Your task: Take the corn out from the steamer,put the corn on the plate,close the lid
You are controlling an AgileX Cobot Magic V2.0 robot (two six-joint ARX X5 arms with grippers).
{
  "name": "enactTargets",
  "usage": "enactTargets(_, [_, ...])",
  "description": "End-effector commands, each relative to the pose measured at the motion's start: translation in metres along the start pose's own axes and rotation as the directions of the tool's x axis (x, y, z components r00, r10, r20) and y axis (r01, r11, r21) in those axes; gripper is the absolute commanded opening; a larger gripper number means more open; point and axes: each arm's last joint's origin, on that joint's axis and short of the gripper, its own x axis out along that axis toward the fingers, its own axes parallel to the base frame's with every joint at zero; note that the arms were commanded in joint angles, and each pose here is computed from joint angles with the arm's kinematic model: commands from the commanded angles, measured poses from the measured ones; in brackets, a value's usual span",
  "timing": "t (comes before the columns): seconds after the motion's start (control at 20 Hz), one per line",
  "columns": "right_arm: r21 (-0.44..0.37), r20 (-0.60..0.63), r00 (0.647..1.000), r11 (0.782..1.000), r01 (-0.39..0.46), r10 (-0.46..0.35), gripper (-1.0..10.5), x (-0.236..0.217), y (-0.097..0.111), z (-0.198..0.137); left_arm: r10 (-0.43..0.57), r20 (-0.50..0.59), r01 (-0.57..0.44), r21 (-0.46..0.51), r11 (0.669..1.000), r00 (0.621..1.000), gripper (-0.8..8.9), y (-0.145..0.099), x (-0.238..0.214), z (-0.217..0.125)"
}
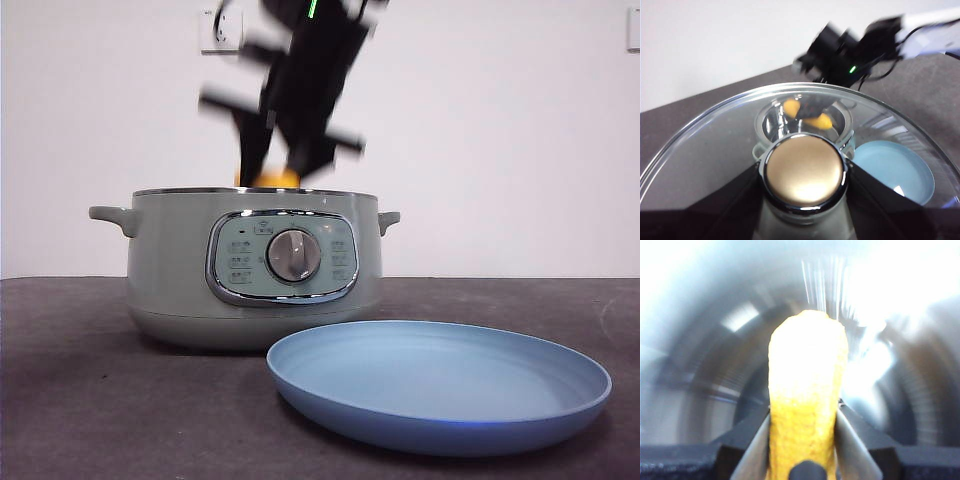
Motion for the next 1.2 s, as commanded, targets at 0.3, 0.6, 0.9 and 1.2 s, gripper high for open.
enactTargets(0.3, [-0.053, 0.064, 0.997, 0.997, 0.049, -0.046, -0.1, -0.152, -0.017, 0.009, -0.025, 0.085, 0.024, 0.006, 1.0, 0.996, -0.08, 0.002, 0.011, 0.019])
enactTargets(0.6, [-0.043, 0.023, 0.996, 0.995, 0.089, -0.088, -0.1, -0.166, -0.028, -0.029, -0.044, 0.104, 0.043, 0.011, 0.999, 0.994, -0.08, 0.002, 0.017, 0.024])
enactTargets(0.9, [0.1, -0.012, 0.997, 0.992, 0.082, -0.082, -0.1, -0.127, -0.041, -0.114, -0.046, 0.096, 0.045, 0.01, 0.999, 0.994, -0.08, 0.003, 0.024, 0.027])
enactTargets(1.2, [0.229, -0.034, 0.999, 0.973, 0.018, -0.01, -0.1, -0.076, -0.05, -0.184, -0.059, 0.061, 0.059, 0.005, 0.998, 0.996, -0.08, 0.004, 0.036, 0.03])
